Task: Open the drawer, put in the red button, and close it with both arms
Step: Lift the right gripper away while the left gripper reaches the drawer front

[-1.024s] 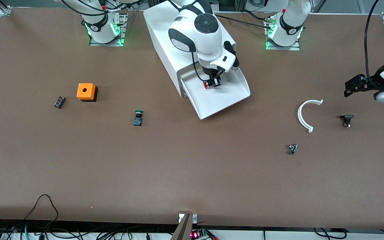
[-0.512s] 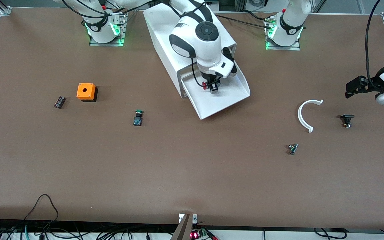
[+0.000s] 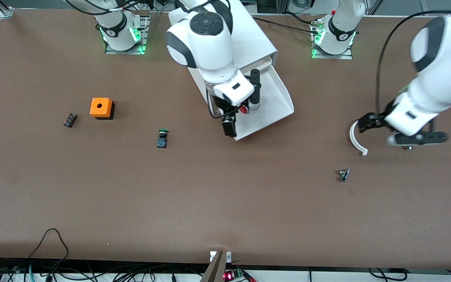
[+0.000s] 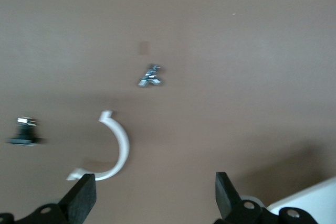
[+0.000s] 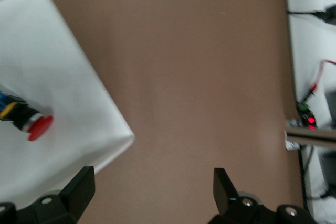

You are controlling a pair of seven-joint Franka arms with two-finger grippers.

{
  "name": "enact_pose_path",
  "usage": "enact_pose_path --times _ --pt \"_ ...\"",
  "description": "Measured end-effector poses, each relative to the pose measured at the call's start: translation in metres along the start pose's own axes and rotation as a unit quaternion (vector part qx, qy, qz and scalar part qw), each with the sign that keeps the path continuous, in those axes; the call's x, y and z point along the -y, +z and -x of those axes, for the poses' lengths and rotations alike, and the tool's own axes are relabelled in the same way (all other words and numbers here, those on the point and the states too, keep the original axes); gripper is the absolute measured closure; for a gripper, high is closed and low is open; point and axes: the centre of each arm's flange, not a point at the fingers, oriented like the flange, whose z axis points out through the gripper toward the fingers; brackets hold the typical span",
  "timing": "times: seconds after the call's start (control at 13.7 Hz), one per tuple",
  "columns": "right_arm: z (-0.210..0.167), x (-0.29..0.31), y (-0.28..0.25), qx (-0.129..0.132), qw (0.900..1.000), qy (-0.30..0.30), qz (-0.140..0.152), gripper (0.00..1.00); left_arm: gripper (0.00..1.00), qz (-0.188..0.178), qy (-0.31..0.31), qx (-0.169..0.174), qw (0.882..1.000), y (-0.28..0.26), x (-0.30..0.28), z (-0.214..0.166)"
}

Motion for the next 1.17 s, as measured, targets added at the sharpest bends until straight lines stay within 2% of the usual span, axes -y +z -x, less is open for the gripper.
enact_pose_path --times 0.15,0.22,0.29,0.37,0.44,0.51,0.73,0.8,0.88,0.95,1.17 --pt "0.021 -0.025 -0.007 0.0 0.996 0.09 0.0 0.0 0.0 0.012 -0.036 -0.006 0.999 0.043 -0.043 0.009" --pt "0.035 -0.035 -0.005 0.007 0.99 0.144 -0.002 0.0 0.0 0.021 -0.055 -0.012 0.998 0.064 -0.064 0.017" --pt "0.051 -0.045 0.0 0.02 0.98 0.199 -0.003 0.0 0.0 0.028 -0.073 -0.015 0.997 0.086 -0.082 0.026" --pt "0.068 -0.051 0.007 0.04 0.965 0.259 -0.005 0.0 0.0 0.033 -0.088 -0.016 0.995 0.106 -0.097 0.036" --pt "0.086 -0.055 0.014 0.064 0.943 0.327 -0.006 0.0 0.0 0.038 -0.102 -0.015 0.994 0.123 -0.11 0.045" --pt "0.103 -0.059 0.018 0.09 0.913 0.398 -0.004 0.0 0.0 0.041 -0.119 -0.013 0.992 0.138 -0.12 0.053" --pt "0.14 -0.065 0.015 0.153 0.803 0.575 0.013 0.0 0.0 0.04 -0.152 0.004 0.988 0.167 -0.145 0.071" --pt "0.151 -0.069 0.009 0.167 0.77 0.615 0.022 0.0 0.0 0.037 -0.154 0.01 0.987 0.173 -0.153 0.079" --pt "0.164 -0.076 0.001 0.175 0.743 0.645 0.03 0.0 0.0 0.035 -0.148 0.015 0.988 0.178 -0.161 0.088" --pt "0.18 -0.088 -0.01 0.176 0.723 0.667 0.038 0.0 0.0 0.032 -0.141 0.021 0.989 0.182 -0.169 0.098" --pt "0.254 -0.135 -0.053 0.164 0.673 0.719 0.054 0.0 0.0 0.027 -0.114 0.037 0.992 0.193 -0.191 0.128"
